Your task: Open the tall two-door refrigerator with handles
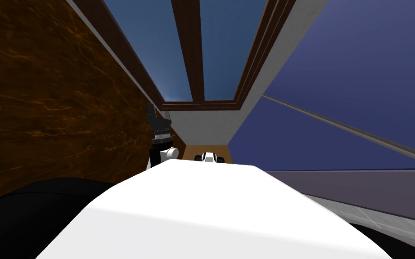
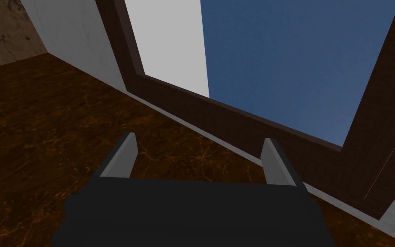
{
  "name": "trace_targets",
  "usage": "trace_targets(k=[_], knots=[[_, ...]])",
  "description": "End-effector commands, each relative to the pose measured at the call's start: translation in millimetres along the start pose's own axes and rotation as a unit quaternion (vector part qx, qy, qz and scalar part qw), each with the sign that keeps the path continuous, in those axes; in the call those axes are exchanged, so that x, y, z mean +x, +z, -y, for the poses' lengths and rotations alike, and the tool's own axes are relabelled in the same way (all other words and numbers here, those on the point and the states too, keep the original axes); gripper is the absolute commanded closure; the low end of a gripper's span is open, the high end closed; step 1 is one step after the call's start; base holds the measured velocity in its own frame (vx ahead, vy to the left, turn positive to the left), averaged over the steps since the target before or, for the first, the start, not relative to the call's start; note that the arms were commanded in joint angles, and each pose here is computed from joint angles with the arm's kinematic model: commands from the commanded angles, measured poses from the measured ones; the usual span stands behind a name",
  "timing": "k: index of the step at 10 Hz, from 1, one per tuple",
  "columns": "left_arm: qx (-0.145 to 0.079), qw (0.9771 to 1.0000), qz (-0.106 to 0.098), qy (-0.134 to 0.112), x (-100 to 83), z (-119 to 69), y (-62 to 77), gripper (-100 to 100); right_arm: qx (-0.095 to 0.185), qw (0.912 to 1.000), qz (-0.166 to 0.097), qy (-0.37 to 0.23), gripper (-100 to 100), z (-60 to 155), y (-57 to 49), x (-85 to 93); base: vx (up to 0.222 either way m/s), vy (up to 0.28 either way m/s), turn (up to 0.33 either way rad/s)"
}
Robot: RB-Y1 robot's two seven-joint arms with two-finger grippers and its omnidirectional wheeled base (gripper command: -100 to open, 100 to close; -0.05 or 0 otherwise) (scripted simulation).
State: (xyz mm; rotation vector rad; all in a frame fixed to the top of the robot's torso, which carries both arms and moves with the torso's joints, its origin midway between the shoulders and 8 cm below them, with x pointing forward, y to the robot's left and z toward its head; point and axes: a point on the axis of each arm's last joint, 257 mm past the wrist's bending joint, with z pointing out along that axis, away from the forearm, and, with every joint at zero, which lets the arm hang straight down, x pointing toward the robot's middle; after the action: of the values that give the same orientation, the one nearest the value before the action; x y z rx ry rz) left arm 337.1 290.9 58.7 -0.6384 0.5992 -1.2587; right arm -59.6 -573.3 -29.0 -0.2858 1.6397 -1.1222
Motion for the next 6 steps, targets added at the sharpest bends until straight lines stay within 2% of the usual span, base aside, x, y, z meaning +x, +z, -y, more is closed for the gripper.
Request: trace_targets(k=[1,2,3,6], knots=[[0.0,1.0,0.0,0.0,0.0,0.0,0.0,0,-0.004,0.9989,-0.005,-0.046,-100,16.1,-7.4,-3.6,0.096,0.065,0.027],[0.0,1.0,0.0,0.0,0.0,0.0,0.0,0,-0.002,0.9994,-0.006,-0.034,-100,13.7,-6.9,-0.7,0.042,0.026,0.006],[0.0,1.0,0.0,0.0,0.0,0.0,0.0,0,0.009,0.999,-0.021,-0.038,-100,21.5,-6.5,5.7,-0.044,0.029,0.235],[0.0,1.0,0.0,0.0,0.1,0.0,0.1,0,0.026,0.9979,-0.044,-0.038,-100,31.9,-6.2,15.9,-0.093,0.047,0.23]])
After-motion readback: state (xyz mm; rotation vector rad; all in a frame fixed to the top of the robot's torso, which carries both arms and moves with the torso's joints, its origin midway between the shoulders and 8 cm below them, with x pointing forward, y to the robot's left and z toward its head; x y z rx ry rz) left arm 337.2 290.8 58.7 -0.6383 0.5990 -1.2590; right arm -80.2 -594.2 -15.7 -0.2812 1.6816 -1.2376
